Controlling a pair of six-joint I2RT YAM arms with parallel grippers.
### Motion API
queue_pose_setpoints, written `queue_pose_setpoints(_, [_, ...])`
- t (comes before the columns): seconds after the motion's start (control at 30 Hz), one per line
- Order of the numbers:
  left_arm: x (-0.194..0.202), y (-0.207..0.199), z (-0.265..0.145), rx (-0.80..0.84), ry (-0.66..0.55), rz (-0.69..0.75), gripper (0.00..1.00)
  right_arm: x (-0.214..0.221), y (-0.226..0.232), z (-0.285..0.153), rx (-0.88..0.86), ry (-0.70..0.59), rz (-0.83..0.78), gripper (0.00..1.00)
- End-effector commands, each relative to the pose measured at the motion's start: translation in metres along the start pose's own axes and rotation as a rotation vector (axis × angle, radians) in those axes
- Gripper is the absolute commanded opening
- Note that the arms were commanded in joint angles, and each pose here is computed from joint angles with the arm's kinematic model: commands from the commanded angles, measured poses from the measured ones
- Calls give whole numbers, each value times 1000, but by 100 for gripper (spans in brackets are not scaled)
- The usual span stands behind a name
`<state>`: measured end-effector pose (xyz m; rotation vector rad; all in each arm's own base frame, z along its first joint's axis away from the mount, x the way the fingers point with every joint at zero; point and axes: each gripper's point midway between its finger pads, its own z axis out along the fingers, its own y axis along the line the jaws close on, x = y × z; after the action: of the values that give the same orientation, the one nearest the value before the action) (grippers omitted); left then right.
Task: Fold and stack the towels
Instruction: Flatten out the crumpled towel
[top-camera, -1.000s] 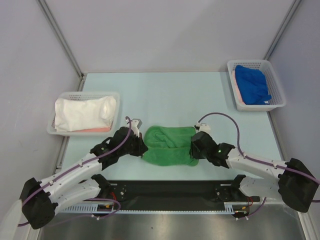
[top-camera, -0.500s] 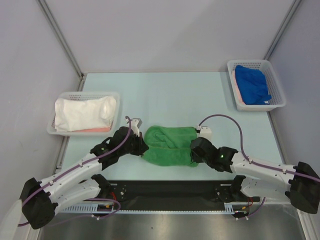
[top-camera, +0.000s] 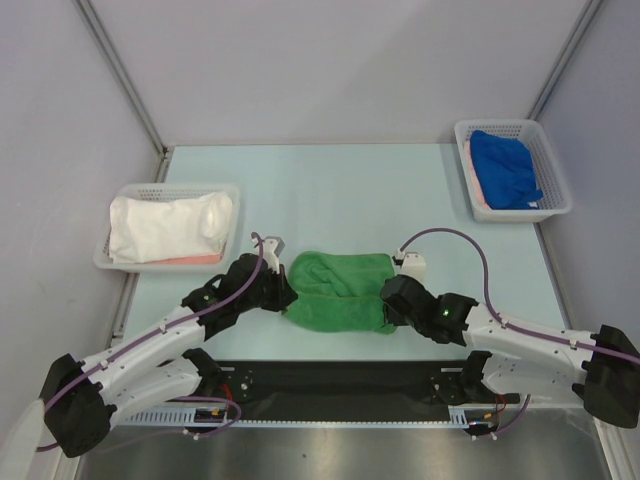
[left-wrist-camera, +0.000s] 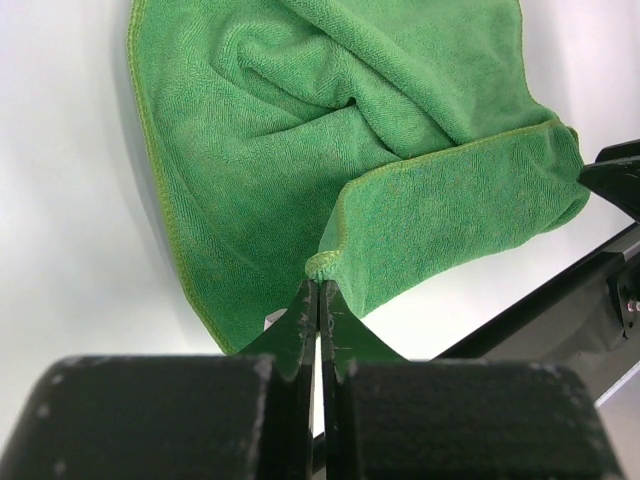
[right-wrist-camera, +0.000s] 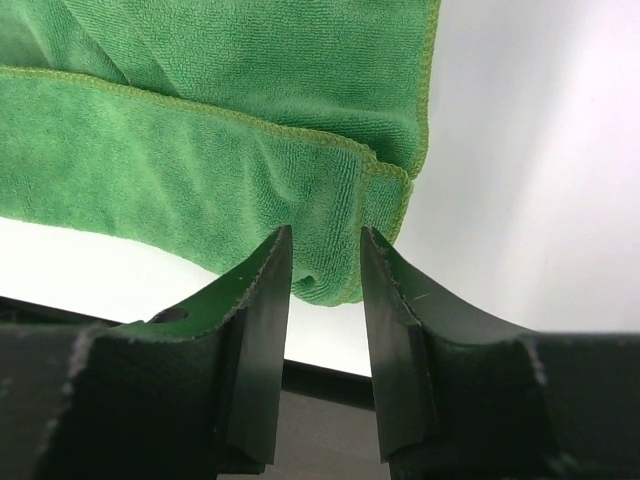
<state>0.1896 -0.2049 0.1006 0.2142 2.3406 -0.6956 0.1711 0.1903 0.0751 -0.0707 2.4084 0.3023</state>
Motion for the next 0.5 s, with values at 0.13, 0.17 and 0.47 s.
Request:
queue_pose_setpoints(0.13, [-7, -7, 1, 27, -30, -7, 0, -10, 5, 1, -4, -33, 38, 37])
queue_pose_setpoints(0.17, [-8, -7, 1, 28, -31, -7, 0, -8, 5, 2, -3, -30, 35, 37])
queue_pose_setpoints(0.47, [-7, -7, 1, 26, -31, -8, 0, -6, 6, 6, -9, -19, 42, 30])
